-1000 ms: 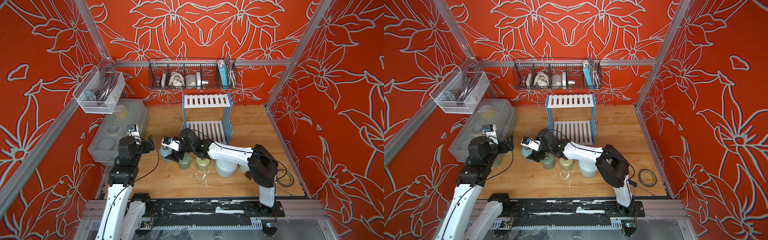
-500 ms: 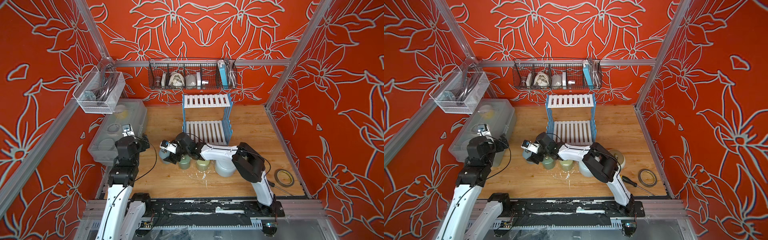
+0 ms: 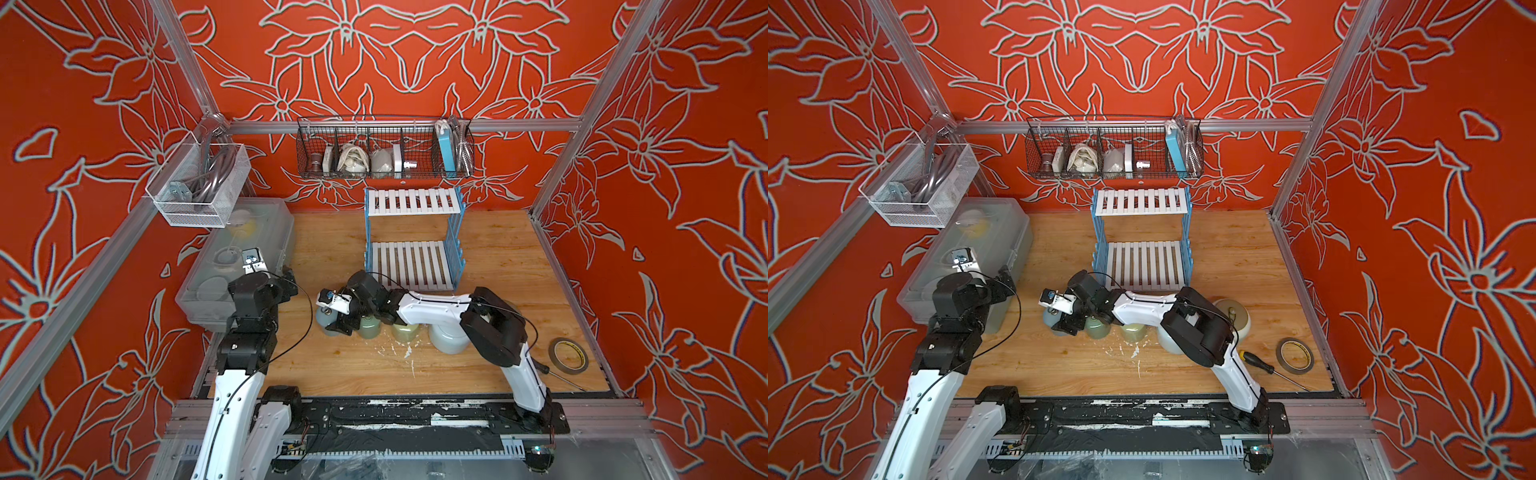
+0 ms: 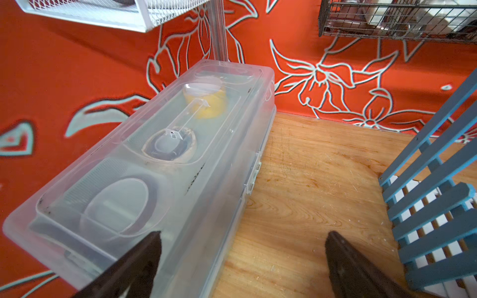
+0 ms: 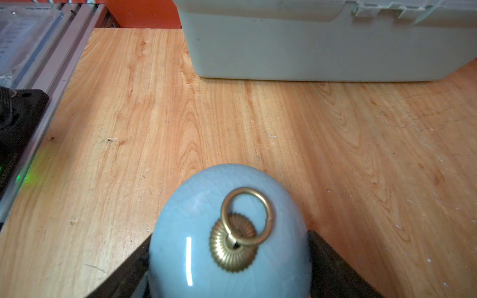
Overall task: Remove the tea canisters from the shelf
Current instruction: Place the tea canister at the center of the board, then reset both arms
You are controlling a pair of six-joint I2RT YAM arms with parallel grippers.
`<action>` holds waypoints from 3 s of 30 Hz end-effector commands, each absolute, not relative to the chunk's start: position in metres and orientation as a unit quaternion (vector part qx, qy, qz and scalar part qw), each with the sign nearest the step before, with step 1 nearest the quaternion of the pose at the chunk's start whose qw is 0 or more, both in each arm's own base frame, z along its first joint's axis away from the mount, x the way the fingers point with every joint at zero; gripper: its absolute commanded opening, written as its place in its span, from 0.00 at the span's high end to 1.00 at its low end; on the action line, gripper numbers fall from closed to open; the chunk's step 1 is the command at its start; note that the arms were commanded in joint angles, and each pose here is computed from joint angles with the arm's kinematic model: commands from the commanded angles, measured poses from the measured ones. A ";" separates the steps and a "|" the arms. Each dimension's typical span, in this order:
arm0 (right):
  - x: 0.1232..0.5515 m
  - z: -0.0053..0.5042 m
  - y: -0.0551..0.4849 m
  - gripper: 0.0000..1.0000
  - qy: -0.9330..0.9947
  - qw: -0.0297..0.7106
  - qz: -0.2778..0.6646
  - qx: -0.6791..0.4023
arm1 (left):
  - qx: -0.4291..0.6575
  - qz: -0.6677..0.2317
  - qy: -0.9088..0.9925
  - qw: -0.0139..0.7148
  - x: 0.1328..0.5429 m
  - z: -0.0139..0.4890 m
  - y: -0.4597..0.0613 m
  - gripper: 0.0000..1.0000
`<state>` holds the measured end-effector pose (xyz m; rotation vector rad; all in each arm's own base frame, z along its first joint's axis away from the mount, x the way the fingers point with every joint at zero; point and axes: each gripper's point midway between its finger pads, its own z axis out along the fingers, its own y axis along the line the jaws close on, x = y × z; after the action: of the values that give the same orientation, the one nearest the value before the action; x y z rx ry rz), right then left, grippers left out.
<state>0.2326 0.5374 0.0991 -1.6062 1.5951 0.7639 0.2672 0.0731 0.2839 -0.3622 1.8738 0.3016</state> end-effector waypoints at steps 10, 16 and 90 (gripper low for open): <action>0.231 0.146 0.550 0.01 0.585 0.430 0.294 -0.622 | -0.149 0.125 0.791 0.581 0.268 0.292 0.072 0.02; 0.236 0.182 0.537 0.01 0.584 0.468 0.280 -0.601 | -0.145 0.109 0.791 0.585 0.272 0.298 0.066 0.02; 0.368 0.109 -0.027 0.01 0.826 0.548 -0.129 0.029 | 0.007 -0.058 0.856 0.513 0.376 0.092 -0.009 0.02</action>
<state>0.3708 -0.0249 0.1196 0.0575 1.9550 -0.3082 0.3745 -0.0098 0.0853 0.0172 2.1091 -0.1409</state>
